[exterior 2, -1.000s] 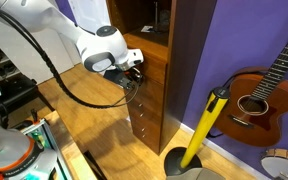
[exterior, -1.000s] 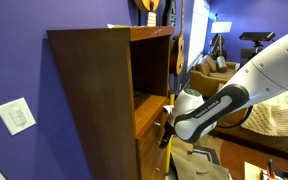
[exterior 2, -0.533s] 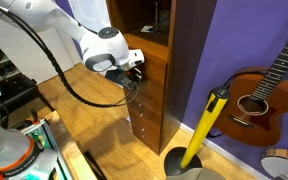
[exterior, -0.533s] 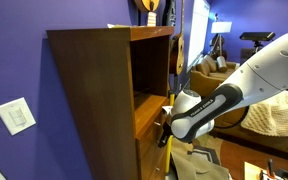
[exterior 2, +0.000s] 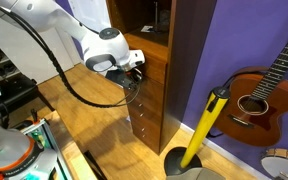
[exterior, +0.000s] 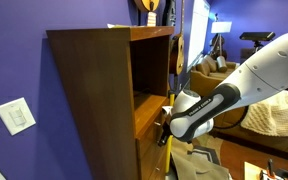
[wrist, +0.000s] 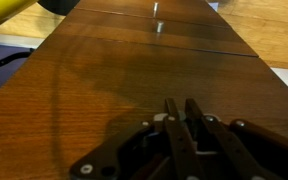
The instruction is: Open the second the drawer from the top on the cabinet
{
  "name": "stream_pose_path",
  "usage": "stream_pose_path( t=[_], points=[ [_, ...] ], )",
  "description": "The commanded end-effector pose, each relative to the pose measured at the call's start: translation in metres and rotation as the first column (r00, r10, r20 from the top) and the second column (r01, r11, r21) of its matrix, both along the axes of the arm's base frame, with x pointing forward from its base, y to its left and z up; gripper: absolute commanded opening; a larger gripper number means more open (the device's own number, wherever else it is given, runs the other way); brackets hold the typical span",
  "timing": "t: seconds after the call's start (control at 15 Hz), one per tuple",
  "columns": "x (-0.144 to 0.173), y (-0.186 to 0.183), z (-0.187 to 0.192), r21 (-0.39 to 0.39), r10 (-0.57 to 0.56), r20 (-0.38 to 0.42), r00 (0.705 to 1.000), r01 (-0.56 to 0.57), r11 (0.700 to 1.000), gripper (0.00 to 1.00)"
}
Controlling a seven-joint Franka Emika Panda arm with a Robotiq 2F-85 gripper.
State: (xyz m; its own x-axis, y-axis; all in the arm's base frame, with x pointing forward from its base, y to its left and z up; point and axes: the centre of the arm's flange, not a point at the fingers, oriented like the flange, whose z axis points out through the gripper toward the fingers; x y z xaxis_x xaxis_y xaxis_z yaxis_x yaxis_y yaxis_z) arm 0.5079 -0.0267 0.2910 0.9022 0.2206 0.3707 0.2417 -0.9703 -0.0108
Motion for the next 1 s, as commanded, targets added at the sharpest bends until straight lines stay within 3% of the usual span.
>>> stream_pose_path(
  t=[0.0, 0.93],
  points=[
    [-0.007, 0.003, 0.003, -0.008, -0.026, -0.062, 0.998, 0.026, 1.000, 0.04],
    [-0.075, 0.019, 0.010, -0.012, -0.144, -0.284, 0.948, 0.147, 0.989, 0.04]
  ],
)
